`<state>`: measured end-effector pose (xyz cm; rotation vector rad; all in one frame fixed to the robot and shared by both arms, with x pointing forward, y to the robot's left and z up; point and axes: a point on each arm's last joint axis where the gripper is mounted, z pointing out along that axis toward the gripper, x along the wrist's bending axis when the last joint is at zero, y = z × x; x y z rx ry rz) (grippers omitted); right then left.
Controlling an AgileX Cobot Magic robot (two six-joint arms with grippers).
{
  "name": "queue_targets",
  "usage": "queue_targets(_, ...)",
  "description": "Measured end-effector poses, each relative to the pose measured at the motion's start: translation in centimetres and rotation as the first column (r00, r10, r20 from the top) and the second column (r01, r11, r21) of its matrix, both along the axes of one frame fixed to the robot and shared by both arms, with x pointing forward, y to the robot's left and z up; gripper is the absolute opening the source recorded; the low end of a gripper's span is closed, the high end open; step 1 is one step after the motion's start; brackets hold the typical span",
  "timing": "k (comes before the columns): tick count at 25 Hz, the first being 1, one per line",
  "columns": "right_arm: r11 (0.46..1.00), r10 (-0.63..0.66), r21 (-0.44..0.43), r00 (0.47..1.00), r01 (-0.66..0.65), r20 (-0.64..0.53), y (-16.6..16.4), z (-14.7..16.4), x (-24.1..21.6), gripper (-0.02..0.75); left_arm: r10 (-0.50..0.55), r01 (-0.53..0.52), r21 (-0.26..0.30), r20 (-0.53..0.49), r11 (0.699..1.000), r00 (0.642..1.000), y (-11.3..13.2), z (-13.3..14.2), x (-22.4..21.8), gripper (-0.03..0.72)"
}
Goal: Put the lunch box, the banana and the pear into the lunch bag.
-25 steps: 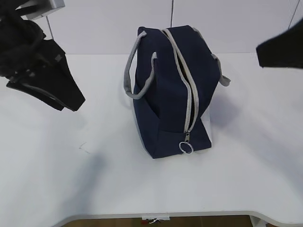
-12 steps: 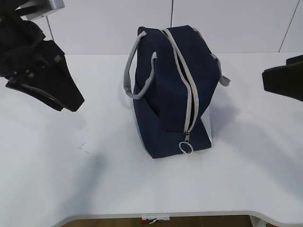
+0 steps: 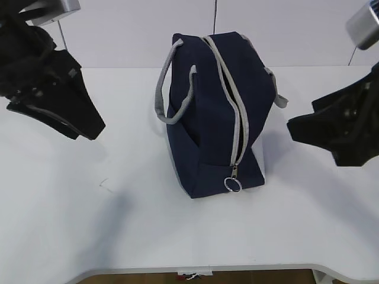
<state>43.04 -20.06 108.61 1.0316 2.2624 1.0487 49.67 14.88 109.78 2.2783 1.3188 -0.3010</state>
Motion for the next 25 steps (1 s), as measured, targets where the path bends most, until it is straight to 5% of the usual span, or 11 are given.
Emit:
queue_targets(7,0.997,-0.037,0.068,0.999,0.036,0.02,0.9,-5.2,-1.0,0.428,0.001,-0.001,0.0,-0.001,1.0,1.0,0.0,0.0,0.0,0.318)
queue_targets(14,0.999,-0.04,0.045,0.954,0.028,0.297,0.7,-9.0,-2.7,0.428,0.0,0.0,0.011,0.003,1.0,1.0,0.1,0.0,0.0,0.318)
queue_targets(25,0.984,0.03,0.158,0.945,-0.086,0.326,3.2,-12.6,-1.3,0.428,-0.002,0.001,0.027,0.01,1.0,1.0,0.2,-0.1,0.1,0.317)
